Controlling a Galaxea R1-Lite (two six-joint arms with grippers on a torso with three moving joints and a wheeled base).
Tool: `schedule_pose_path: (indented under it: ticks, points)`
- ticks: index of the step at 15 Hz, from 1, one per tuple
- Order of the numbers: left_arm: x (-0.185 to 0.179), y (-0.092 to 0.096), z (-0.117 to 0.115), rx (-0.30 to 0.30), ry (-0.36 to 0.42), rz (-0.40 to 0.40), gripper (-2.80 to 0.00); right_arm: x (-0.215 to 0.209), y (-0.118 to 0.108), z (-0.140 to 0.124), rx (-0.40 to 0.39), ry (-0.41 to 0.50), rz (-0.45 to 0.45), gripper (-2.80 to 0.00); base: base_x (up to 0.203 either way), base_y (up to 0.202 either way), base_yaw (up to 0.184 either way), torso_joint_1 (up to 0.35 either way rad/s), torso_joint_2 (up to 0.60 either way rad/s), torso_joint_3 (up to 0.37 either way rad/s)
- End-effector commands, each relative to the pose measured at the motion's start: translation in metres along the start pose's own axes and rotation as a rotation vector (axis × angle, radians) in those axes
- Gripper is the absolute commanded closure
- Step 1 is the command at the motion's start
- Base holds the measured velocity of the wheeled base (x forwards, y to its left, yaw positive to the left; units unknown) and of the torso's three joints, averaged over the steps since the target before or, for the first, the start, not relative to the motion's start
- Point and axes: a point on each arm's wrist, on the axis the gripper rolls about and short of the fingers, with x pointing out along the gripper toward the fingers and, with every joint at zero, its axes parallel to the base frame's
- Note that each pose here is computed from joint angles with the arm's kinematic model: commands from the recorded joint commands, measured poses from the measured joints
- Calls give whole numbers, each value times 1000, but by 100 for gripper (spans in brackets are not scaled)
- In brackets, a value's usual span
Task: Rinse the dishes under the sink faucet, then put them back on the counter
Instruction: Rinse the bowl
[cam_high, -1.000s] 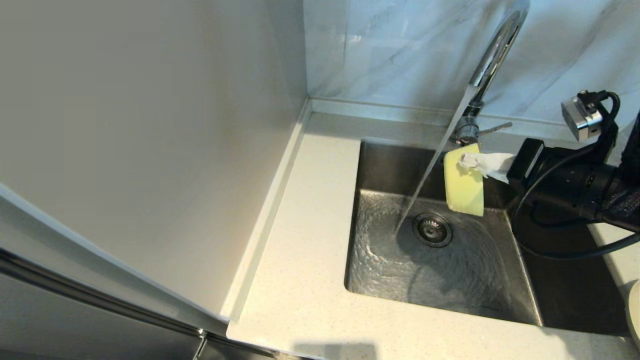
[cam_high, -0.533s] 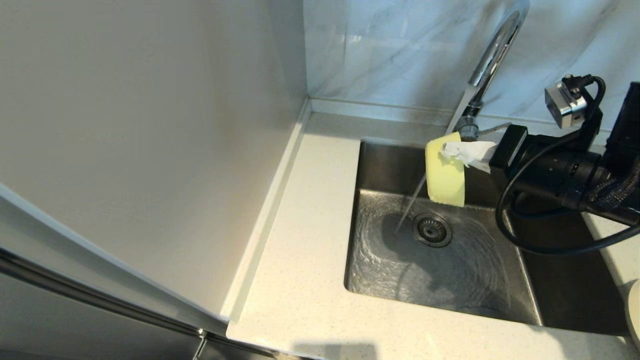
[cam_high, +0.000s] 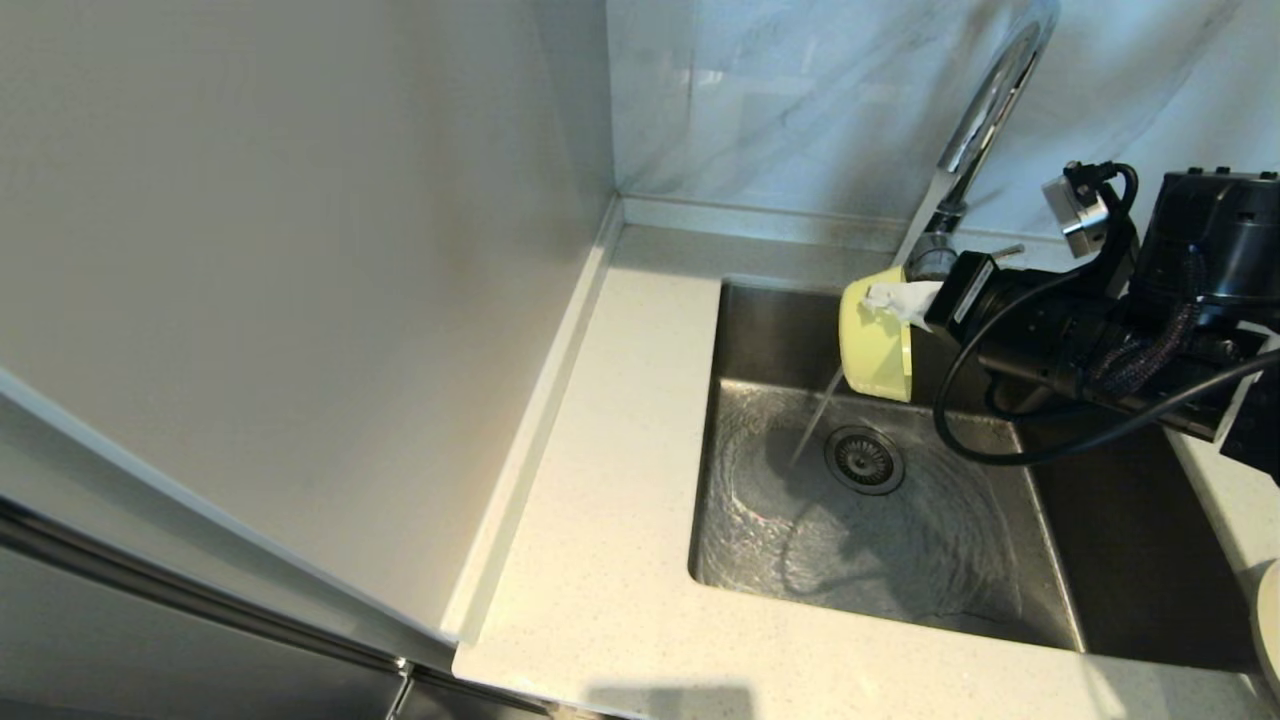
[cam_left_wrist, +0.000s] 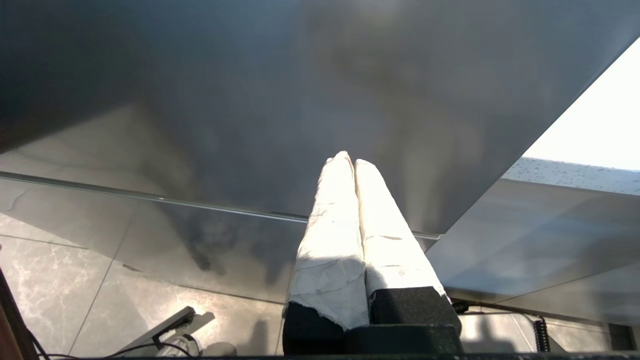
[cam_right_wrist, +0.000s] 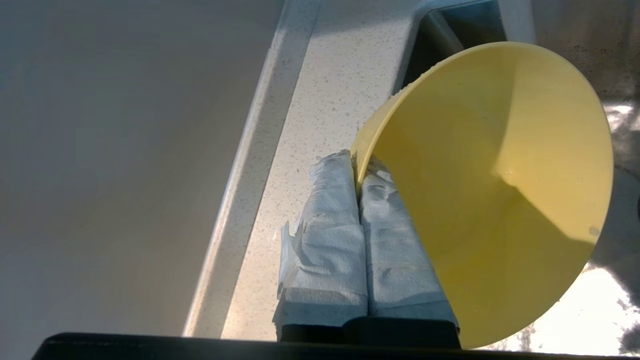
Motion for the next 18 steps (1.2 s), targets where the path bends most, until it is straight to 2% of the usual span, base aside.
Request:
schedule_pose_path:
  ticks: [1,4,6,14,15,18]
  points:
    - [0,0,0,0,0,0,0,2,-5,0,-4,-2,-13,0,0,0,0,0,0,0]
    - [0,0,0,0,0,0,0,6,-15,-1,-16,-13,-72,0,0,0,0,0,0,0]
    - [0,0,0,0,0,0,0,3,-17,0,-15,-17,-79,0,0,0,0,0,0,0]
    - [0,0,0,0,0,0,0,3,-7,-4,-32,8,-37,0,0,0,0,0,0,0]
    - [0,0,0,0,0,0,0,3,-8,-6,-70,35,-32,0,0,0,0,0,0,0]
    - [0,0,0,0,0,0,0,5,-15,-17,-258,159,-13,0,0,0,0,0,0,0]
